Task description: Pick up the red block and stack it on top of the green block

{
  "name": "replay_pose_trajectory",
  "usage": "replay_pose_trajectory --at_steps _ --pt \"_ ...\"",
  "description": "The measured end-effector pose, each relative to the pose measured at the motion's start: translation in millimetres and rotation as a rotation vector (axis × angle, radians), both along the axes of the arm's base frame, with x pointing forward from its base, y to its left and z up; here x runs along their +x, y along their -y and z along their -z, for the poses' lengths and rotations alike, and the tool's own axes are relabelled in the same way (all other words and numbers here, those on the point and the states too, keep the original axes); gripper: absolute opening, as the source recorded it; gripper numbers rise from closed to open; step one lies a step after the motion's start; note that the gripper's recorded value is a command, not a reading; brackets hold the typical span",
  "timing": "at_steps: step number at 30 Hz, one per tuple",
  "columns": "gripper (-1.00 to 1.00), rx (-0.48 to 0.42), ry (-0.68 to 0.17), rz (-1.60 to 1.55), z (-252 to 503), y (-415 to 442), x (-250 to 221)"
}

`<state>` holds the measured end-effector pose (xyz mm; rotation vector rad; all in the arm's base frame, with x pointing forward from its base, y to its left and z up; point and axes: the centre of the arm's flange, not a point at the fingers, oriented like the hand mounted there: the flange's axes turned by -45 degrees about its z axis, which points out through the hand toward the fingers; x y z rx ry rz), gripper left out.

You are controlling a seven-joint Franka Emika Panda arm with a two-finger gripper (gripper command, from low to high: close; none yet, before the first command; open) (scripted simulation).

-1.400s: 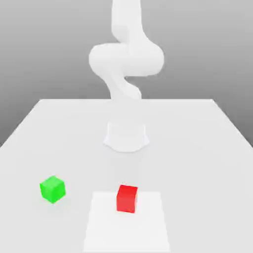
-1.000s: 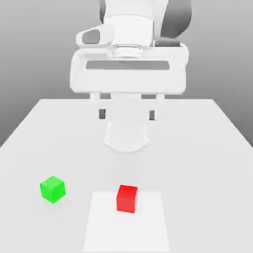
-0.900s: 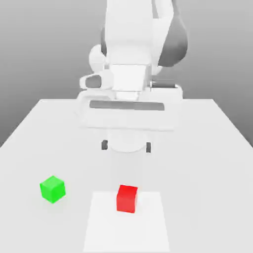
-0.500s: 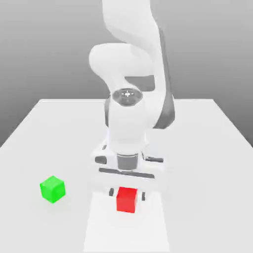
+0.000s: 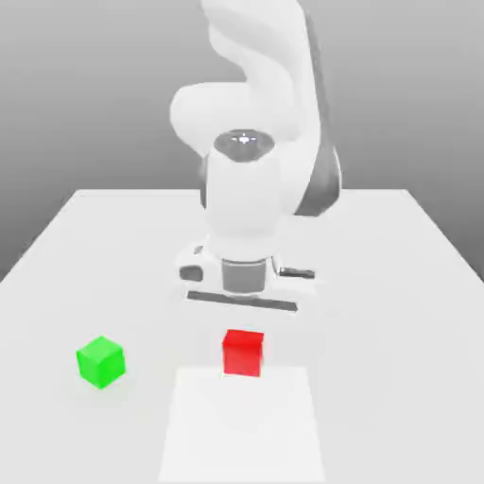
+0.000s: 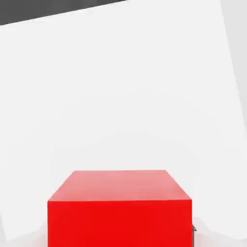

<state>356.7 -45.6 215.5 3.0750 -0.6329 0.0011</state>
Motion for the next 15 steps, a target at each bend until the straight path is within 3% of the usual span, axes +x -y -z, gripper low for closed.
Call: replay_pose_trajectory --at_steps 10,15 --pt "-1.00 0.002 0.002 0.797 -26 162 -49" --pt "-1.00 0.003 0.002 0.852 15 173 -54"
